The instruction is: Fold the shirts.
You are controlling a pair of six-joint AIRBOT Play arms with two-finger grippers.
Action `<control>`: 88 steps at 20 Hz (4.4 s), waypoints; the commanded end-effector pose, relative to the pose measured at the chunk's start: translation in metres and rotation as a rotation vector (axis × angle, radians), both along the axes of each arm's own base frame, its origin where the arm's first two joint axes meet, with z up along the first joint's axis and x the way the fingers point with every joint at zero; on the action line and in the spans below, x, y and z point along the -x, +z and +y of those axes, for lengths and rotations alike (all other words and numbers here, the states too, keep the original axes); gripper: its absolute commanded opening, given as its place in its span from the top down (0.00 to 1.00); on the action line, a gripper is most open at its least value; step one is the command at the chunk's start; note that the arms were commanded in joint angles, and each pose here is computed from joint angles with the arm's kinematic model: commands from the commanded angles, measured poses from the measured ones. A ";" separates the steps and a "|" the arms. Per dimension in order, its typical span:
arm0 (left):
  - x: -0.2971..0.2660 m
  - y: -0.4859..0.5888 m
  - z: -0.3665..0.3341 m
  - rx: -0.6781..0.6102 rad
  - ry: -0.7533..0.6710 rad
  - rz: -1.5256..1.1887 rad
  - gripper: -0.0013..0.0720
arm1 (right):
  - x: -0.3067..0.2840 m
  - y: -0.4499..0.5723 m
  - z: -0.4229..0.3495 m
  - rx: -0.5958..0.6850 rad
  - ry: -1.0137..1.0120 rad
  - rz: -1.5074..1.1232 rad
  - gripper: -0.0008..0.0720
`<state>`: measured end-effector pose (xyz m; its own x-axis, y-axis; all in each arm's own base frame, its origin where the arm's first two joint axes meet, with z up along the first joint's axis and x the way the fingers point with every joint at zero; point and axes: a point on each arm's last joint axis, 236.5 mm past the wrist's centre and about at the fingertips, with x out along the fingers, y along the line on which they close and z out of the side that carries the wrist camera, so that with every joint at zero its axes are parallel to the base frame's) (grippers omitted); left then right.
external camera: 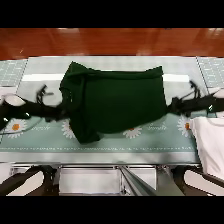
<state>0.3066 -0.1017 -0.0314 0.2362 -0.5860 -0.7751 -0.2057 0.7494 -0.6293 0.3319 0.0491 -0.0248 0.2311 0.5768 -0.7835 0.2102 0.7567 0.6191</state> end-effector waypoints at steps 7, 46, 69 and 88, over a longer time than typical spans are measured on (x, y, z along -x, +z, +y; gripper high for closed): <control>-0.092 0.426 0.069 -0.121 0.171 -1.011 0.96 | -0.075 0.423 -0.012 0.242 -0.028 -1.005 0.96; -0.242 0.113 0.073 -0.605 0.146 -0.539 0.96 | -0.194 0.066 -0.007 0.238 0.025 -0.390 0.96; -0.119 -0.034 0.058 -0.255 -0.284 0.128 0.96 | -0.143 -0.019 -0.007 0.217 0.292 0.065 0.95; -0.102 -0.047 0.083 -0.211 -0.269 0.193 0.90 | -0.124 -0.050 -0.011 0.233 0.265 0.201 0.76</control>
